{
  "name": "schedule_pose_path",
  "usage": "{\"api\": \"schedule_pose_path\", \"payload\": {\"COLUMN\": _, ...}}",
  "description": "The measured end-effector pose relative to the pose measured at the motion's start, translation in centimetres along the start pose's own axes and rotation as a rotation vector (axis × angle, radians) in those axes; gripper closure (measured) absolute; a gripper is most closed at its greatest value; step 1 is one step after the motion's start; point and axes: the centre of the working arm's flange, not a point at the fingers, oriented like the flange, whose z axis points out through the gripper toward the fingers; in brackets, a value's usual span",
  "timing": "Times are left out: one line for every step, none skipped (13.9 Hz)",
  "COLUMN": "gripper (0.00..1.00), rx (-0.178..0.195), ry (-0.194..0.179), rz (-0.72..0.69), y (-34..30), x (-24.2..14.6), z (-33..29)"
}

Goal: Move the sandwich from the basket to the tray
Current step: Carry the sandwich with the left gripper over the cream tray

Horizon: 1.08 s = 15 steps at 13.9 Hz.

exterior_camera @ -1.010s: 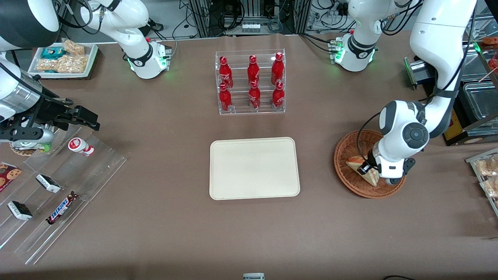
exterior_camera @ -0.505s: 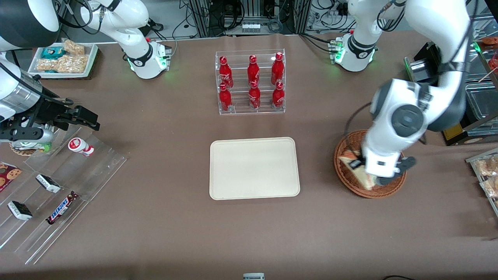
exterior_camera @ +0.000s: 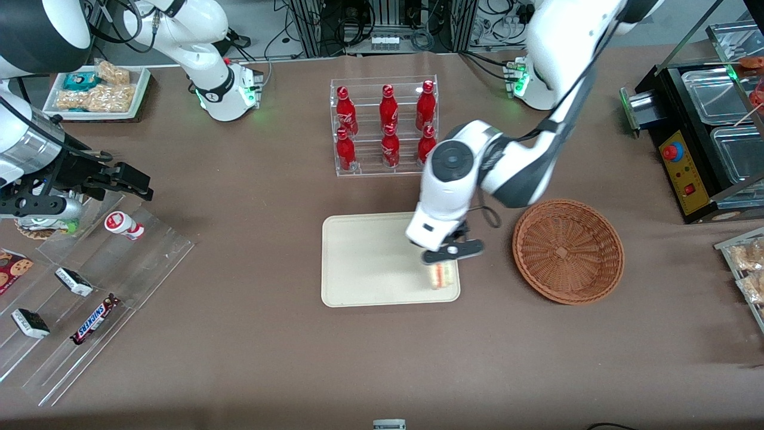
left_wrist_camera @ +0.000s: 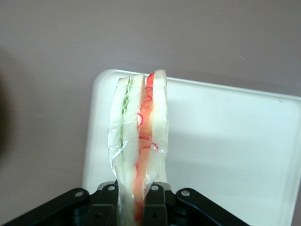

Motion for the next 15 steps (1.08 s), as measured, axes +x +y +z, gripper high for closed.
{"api": "schedule_pose_path", "payload": {"gripper": 0.85, "rx": -0.007, "ry": 0.022, "rz": 0.038, "y": 1.1, "x": -0.7, "z": 1.7}}
{"api": "schedule_pose_path", "payload": {"gripper": 0.85, "rx": 0.001, "ry": 0.041, "rz": 0.075, "y": 1.7, "x": -1.3, "z": 3.4}}
{"api": "schedule_pose_path", "payload": {"gripper": 0.85, "rx": 0.017, "ry": 0.045, "rz": 0.102, "y": 2.0, "x": -1.7, "z": 5.1}}
{"api": "schedule_pose_path", "payload": {"gripper": 0.85, "rx": 0.027, "ry": 0.039, "rz": 0.117, "y": 2.2, "x": -2.1, "z": 6.5}}
{"api": "schedule_pose_path", "payload": {"gripper": 0.85, "rx": 0.029, "ry": 0.032, "rz": 0.127, "y": 2.3, "x": -2.5, "z": 7.8}}
{"api": "schedule_pose_path", "payload": {"gripper": 0.83, "rx": 0.023, "ry": 0.028, "rz": 0.134, "y": 2.6, "x": -2.8, "z": 8.8}}
{"api": "schedule_pose_path", "payload": {"gripper": 0.82, "rx": 0.013, "ry": 0.030, "rz": 0.139, "y": 2.8, "x": -3.0, "z": 9.4}}
{"api": "schedule_pose_path", "payload": {"gripper": 0.76, "rx": 0.006, "ry": 0.033, "rz": 0.141, "y": 3.0, "x": -3.1, "z": 9.6}}
{"api": "schedule_pose_path", "payload": {"gripper": 0.65, "rx": 0.001, "ry": 0.038, "rz": 0.141, "y": 3.1, "x": -2.9, "z": 9.4}}
{"api": "schedule_pose_path", "payload": {"gripper": 0.56, "rx": -0.006, "ry": 0.049, "rz": 0.137, "y": 3.2, "x": -2.4, "z": 8.8}}
{"api": "schedule_pose_path", "payload": {"gripper": 0.45, "rx": -0.012, "ry": 0.061, "rz": 0.131, "y": 3.2, "x": -1.9, "z": 7.9}}
{"api": "schedule_pose_path", "payload": {"gripper": 0.36, "rx": -0.015, "ry": 0.074, "rz": 0.123, "y": 3.2, "x": -1.2, "z": 6.8}}
{"api": "schedule_pose_path", "payload": {"gripper": 0.27, "rx": -0.006, "ry": 0.085, "rz": 0.103, "y": 2.8, "x": -0.4, "z": 5.2}}
{"api": "schedule_pose_path", "payload": {"gripper": 0.16, "rx": 0.011, "ry": 0.095, "rz": 0.068, "y": 1.9, "x": 0.8, "z": 2.8}}
{"api": "schedule_pose_path", "payload": {"gripper": 0.07, "rx": 0.038, "ry": 0.103, "rz": 0.026, "y": 0.5, "x": 2.2, "z": -0.1}}
